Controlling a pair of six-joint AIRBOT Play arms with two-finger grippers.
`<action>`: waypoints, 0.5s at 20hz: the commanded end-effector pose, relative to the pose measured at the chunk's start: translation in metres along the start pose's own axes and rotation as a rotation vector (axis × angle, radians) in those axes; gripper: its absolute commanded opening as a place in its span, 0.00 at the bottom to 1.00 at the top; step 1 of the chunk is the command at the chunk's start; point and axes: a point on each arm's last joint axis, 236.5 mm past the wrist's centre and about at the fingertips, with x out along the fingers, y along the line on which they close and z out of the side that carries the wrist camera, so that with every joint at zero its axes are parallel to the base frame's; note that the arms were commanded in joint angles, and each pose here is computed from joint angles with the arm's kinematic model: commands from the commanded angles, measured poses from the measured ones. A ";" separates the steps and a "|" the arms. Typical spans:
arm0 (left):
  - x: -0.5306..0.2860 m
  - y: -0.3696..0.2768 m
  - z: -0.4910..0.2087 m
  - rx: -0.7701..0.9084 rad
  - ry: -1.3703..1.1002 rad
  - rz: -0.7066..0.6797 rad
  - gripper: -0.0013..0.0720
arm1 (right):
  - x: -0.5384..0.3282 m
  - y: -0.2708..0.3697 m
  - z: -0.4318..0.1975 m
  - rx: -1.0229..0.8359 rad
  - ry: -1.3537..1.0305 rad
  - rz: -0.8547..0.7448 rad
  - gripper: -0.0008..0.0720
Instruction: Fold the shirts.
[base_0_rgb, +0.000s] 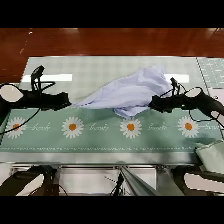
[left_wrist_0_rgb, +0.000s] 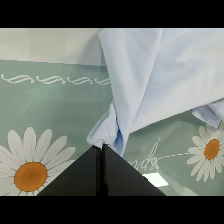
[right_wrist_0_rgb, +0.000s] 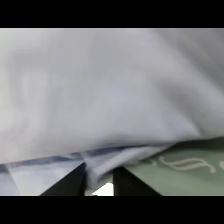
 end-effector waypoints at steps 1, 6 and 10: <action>0.000 0.001 0.001 -0.001 -0.002 0.002 0.04 | 0.003 0.004 -0.008 0.006 0.031 0.006 0.31; -0.003 -0.002 0.011 0.004 -0.042 -0.002 0.04 | -0.004 0.014 -0.019 -0.036 0.086 0.035 0.04; -0.055 -0.041 0.065 0.117 -0.216 -0.051 0.04 | -0.074 0.082 0.005 -0.289 0.002 0.135 0.04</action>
